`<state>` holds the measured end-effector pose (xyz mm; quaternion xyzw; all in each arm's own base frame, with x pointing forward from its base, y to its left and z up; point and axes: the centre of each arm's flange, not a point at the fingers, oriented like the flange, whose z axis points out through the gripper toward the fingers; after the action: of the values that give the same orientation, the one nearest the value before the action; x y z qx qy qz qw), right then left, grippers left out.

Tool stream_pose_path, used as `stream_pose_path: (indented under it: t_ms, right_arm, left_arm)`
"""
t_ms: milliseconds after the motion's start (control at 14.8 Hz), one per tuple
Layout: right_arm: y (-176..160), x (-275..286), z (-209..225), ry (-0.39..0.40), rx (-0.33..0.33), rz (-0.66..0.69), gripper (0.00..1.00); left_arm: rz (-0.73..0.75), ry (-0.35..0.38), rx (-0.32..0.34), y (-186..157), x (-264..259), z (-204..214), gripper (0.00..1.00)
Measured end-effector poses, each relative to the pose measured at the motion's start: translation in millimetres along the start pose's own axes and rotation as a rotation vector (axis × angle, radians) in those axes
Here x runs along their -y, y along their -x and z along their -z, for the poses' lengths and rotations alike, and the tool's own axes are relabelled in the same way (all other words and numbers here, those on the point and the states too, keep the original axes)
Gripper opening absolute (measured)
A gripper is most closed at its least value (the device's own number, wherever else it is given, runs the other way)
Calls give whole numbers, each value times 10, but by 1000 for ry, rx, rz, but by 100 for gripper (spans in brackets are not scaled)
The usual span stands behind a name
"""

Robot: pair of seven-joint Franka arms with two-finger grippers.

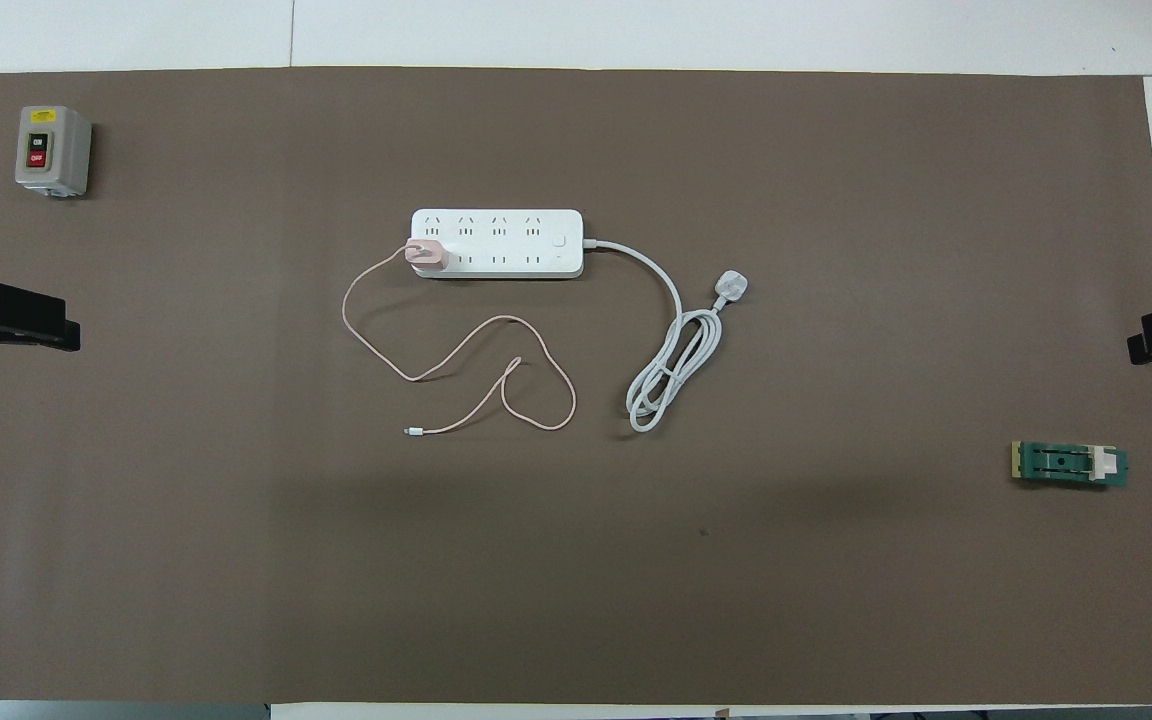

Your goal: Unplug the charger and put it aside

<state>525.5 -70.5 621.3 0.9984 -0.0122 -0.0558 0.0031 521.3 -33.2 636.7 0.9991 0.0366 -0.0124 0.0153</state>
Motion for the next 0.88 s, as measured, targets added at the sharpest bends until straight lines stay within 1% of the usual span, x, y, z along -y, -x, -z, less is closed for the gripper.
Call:
stream_pose_path:
  t_ms: [135,270,541,676,878]
  right_arm:
    - [7,14,-6,-12,2,-1,100]
    - [-2,73,-68,-48,13,-57,100]
    - [-80,379,-374,-155,53,-244,100]
    - [-175,643,-561,-222,81,-367,100]
    - [-436,1179,-905,-298,136,-557,100]
  left_arm:
    - [102,1,-7,-3,-36,5,100]
    - [230,4,-15,-4,-100,10,100]
    - [607,17,-30,-21,-469,-51,100]
    - [768,13,-14,-82,-686,-207,100]
    - [974,12,-3,-277,-1060,-504,100]
